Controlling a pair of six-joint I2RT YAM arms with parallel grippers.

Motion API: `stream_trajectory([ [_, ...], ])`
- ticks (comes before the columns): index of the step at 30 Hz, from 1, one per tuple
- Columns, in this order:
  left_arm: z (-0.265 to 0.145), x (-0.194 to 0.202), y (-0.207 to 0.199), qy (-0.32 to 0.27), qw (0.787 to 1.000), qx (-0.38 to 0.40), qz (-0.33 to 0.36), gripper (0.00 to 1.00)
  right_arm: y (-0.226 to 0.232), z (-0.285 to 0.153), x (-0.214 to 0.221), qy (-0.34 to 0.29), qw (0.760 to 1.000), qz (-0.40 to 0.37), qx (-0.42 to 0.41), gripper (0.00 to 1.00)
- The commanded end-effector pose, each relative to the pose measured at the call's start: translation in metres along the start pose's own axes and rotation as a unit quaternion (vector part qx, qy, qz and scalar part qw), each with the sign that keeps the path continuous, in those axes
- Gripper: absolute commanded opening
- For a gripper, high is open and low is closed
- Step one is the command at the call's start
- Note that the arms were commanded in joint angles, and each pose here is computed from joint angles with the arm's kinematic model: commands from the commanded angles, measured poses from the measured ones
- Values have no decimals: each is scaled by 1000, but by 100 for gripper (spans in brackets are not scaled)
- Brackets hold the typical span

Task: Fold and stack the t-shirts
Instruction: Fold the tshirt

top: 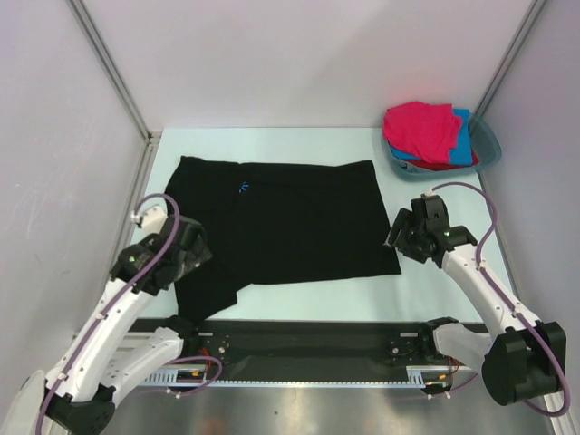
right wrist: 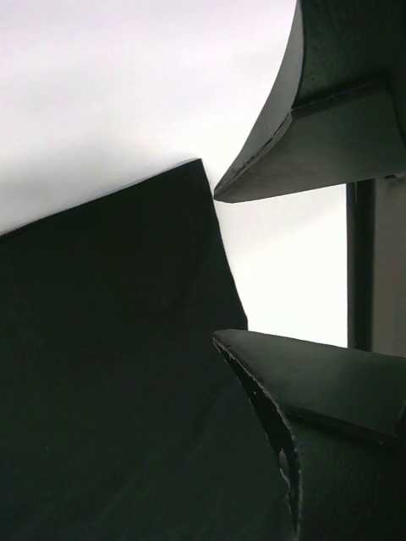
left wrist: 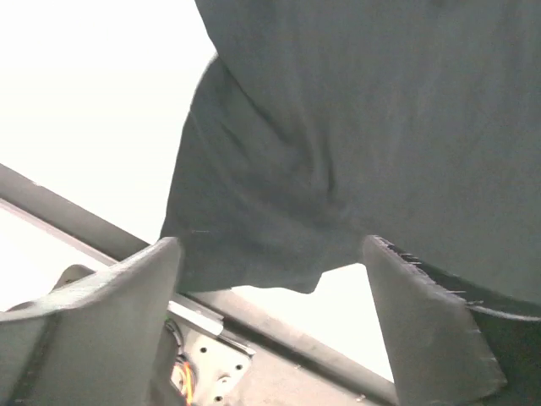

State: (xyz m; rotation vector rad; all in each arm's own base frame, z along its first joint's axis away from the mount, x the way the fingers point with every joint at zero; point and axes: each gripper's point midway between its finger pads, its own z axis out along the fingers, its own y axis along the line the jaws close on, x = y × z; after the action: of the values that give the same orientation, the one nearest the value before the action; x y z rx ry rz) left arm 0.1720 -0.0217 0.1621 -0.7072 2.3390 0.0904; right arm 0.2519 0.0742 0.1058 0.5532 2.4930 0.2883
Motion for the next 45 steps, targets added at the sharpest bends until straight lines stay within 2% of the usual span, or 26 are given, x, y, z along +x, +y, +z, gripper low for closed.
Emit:
stream_trajectory([
  [1,-30,-38,37,-55,994,-93,8,100,16,-10,-14,-24,999,-7,-34,67],
  [4,-35,-40,44,-48,992,-114,26,100,20,-9,-20,-30,999,-16,-41,67],
  [8,-32,-31,25,-27,998,-60,21,100,25,-9,-26,-36,998,-28,-46,68],
  [12,-28,-27,29,-42,998,-47,-30,100,33,-11,-29,-38,997,-32,-65,67],
  [14,-24,-34,24,-52,998,-36,-26,100,34,-11,-30,-40,996,-33,-66,68],
  [16,-18,-34,22,-30,999,-44,8,100,38,-12,-33,-46,996,-35,-73,68],
  [17,-7,-31,22,-5,997,-75,25,100,39,-11,-34,-47,995,-36,-75,67],
  [21,15,-29,21,36,986,-135,96,100,44,-10,-39,-49,995,-39,-78,68],
  [25,38,-10,-2,85,986,-89,115,100,46,-10,-45,-55,994,-46,-77,68],
  [28,49,9,11,126,977,-118,126,100,48,-12,-49,-60,994,-47,-78,68],
  [34,29,30,35,185,962,-180,90,95,49,-12,-49,-61,994,-44,-81,68],
  [36,22,48,31,230,958,-157,68,99,50,-12,-48,-61,993,-44,-86,68],
  [39,21,74,27,261,957,-122,39,100,51,-13,-47,-60,993,-43,-92,68],
  [42,27,93,22,254,964,-78,-7,97,50,-13,-45,-61,993,-45,-92,68],
  [45,25,97,15,219,973,-27,-64,95,48,-11,-43,-57,993,-45,-90,68],
])
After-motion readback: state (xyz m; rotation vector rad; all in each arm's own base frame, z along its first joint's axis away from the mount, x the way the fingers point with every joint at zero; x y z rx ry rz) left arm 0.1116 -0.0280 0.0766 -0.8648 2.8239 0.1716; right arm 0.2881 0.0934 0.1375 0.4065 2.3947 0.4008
